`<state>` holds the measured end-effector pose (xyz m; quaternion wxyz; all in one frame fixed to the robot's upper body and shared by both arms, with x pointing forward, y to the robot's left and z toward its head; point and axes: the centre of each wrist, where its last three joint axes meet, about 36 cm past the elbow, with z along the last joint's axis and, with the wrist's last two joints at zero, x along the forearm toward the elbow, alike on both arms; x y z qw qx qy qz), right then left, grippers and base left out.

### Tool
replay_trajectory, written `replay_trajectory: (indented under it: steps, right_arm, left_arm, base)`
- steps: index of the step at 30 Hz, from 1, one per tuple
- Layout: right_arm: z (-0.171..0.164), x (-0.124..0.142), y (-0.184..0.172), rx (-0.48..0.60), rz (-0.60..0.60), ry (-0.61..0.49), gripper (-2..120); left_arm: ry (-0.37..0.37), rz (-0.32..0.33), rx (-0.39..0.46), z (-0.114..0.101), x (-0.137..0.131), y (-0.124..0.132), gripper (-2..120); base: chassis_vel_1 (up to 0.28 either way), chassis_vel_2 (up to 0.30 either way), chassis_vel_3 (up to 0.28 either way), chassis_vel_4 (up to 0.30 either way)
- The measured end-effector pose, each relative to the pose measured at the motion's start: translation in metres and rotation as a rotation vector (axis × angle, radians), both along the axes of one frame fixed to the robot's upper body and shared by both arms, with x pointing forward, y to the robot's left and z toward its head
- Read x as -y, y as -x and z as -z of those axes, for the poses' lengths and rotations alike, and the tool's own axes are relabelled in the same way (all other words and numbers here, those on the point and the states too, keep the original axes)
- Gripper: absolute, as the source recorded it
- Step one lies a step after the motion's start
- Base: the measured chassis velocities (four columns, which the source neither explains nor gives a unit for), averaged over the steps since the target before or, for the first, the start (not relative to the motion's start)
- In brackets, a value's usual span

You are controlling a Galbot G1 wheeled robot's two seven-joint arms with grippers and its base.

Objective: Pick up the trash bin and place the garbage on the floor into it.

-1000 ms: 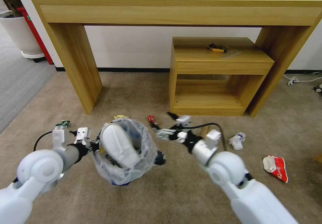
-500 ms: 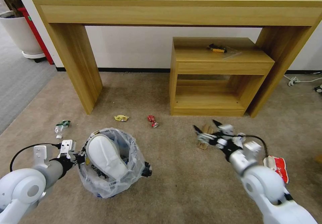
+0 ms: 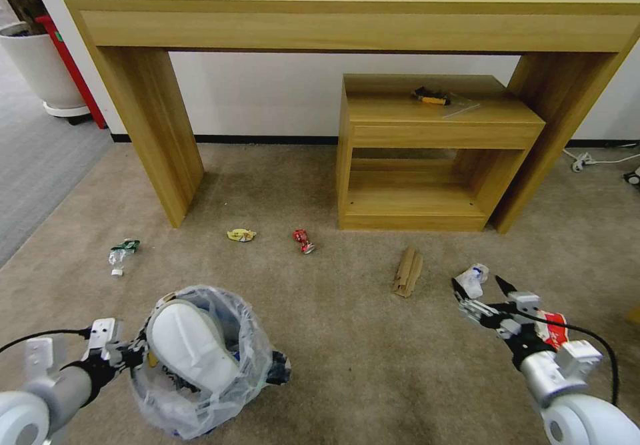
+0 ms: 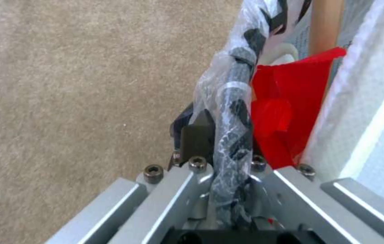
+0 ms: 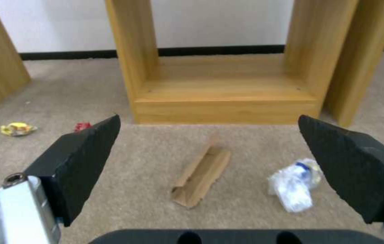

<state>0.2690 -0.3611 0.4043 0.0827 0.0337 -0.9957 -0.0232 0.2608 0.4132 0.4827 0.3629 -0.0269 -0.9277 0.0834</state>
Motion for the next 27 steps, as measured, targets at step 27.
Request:
replay_trajectory:
  steps: [27]
  right_arm:
    - [0.011, -0.005, 0.024, -0.010, 0.021, -0.012, 100]
  left_arm:
    - [-0.008, 0.038, 0.016, -0.016, 0.026, 0.026, 0]
  base:
    - [-0.066, -0.068, 0.069, 0.065]
